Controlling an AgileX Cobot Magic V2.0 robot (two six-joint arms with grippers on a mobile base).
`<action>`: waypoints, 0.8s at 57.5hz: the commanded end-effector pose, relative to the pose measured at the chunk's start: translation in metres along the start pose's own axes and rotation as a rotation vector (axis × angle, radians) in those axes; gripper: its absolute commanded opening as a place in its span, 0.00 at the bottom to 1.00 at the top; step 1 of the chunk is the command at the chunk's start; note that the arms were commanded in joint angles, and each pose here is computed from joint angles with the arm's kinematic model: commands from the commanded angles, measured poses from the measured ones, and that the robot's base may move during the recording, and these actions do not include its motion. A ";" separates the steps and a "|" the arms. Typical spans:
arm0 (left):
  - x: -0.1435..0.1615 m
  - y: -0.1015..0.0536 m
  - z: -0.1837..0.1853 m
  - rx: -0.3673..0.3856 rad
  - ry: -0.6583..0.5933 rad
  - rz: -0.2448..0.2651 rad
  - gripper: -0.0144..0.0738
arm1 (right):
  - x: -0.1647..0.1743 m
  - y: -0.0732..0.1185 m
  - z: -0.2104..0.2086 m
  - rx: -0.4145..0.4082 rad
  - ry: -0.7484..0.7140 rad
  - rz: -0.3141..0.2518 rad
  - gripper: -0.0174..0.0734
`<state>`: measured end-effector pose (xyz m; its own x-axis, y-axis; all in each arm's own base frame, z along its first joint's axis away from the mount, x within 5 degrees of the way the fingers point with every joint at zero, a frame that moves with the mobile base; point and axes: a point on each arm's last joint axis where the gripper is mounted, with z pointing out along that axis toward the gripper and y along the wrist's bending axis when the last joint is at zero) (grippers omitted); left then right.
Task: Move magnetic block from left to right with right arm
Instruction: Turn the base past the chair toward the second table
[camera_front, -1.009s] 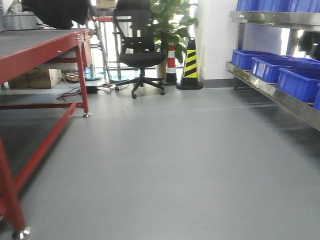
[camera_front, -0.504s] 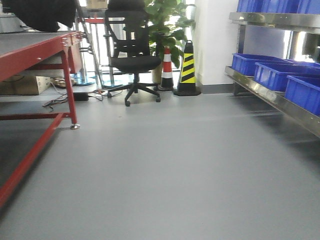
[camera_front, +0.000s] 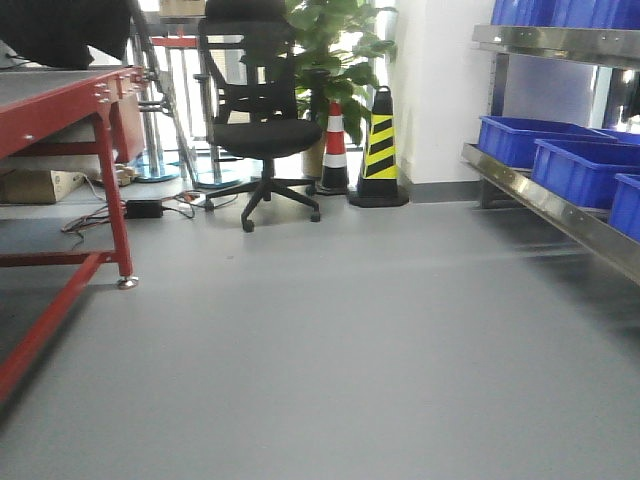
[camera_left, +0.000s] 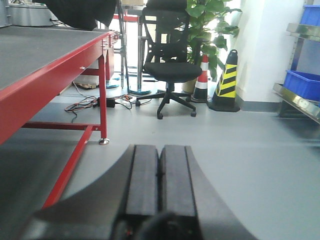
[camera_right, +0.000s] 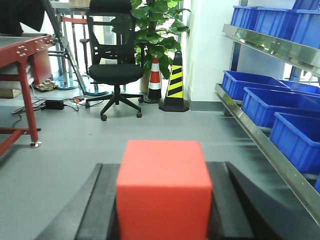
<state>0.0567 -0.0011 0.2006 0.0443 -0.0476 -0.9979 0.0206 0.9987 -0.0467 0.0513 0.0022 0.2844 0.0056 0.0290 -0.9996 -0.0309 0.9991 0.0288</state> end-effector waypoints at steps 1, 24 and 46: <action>-0.005 0.000 -0.001 -0.001 -0.082 -0.010 0.02 | -0.017 0.000 -0.001 0.008 -0.106 -0.007 0.56; -0.005 0.000 -0.001 -0.001 -0.082 -0.010 0.02 | -0.017 0.000 -0.001 0.008 -0.106 -0.007 0.56; -0.005 0.000 -0.001 -0.001 -0.082 -0.010 0.02 | -0.017 0.000 -0.001 0.008 -0.106 -0.007 0.56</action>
<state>0.0567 -0.0011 0.2006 0.0443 -0.0476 -0.9979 0.0206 0.9987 -0.0467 0.0513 0.0020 0.2844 0.0057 0.0290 -0.9996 -0.0286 0.9992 0.0288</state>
